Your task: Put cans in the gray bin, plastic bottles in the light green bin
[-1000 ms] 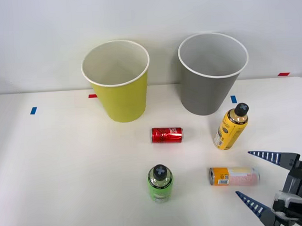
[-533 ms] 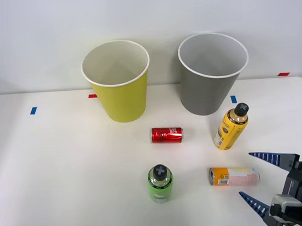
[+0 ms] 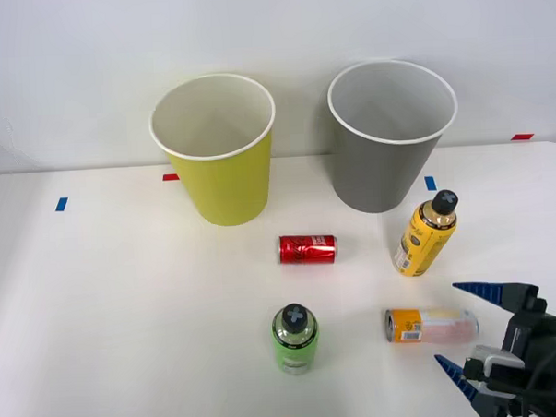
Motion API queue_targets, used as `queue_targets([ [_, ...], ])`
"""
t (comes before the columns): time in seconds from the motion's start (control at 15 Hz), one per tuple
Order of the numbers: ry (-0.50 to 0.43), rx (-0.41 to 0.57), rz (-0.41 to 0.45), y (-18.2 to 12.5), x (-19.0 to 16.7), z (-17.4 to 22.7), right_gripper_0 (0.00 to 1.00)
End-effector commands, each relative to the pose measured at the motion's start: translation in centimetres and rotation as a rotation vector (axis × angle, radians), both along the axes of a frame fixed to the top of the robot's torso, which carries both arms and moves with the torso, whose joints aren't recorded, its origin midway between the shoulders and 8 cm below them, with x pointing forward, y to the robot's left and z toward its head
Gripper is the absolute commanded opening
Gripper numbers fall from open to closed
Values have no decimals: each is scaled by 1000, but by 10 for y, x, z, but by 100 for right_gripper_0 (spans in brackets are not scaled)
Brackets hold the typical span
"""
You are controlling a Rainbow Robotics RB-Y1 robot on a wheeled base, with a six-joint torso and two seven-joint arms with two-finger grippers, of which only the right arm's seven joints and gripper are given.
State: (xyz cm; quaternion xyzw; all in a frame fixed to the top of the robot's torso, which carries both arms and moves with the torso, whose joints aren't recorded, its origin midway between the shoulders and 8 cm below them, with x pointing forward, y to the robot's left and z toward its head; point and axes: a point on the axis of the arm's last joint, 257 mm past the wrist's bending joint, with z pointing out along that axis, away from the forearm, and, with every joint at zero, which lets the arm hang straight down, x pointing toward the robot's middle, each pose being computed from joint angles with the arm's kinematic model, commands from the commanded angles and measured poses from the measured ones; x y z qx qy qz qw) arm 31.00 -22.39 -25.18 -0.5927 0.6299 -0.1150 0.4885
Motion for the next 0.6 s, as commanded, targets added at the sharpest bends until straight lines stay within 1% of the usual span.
queue_targets([
  [0.07, 56, -51, 12, 4, 0, -2, 100],
  [0.13, 82, -54, 24, 6, -2, -3, 100],
  [0.27, 91, -67, 37, 9, 1, -1, 100],
  [0.4, 107, -85, 32, 12, 3, -6, 100],
  [0.53, 121, -128, 14, 11, 7, -10, 100],
  [0.6, 122, -171, 7, 10, 8, -13, 100],
])
